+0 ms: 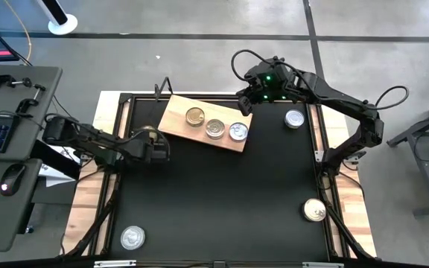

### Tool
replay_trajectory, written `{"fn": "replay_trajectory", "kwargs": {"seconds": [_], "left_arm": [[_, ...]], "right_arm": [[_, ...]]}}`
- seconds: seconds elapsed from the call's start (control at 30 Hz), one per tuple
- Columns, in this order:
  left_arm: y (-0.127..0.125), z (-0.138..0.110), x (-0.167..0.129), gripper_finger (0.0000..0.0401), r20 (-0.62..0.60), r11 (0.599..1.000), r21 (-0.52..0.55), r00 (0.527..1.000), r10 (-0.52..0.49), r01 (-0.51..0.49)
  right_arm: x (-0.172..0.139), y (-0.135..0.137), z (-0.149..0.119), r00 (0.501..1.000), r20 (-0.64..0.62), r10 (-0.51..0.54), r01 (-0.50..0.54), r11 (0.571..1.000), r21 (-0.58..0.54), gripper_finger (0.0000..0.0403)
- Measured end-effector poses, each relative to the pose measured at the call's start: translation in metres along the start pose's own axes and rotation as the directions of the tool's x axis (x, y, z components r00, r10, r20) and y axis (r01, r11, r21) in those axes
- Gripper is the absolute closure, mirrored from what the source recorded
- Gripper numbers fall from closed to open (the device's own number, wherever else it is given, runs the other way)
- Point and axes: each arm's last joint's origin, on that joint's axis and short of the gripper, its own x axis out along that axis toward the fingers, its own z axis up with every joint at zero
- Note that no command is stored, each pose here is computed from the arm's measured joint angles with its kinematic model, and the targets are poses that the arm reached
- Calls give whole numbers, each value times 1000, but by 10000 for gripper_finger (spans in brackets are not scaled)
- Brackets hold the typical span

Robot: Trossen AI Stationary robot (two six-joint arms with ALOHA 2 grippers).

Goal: Stack canned seafood by type on shelf
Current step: Stack the top left green tuna can on top of the other green tuna can on the shelf

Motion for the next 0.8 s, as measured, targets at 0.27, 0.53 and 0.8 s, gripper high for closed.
{"fn": "replay_trajectory", "kwargs": {"seconds": [0.27,0.53,0.8], "left_arm": [[-20,-13,-40,401,-143,975,98,972,-186,201],[-36,-36,-77,401,-190,876,8,861,-472,482],[-82,-42,-83,401,-180,662,160,681,-710,732]], "right_arm": [[0,1,0,1000,-8,29,-29,1000,7,403],[-1,13,-9,982,-98,161,-165,986,-33,403],[26,52,-80,844,-440,307,-349,937,-17,403]]}}
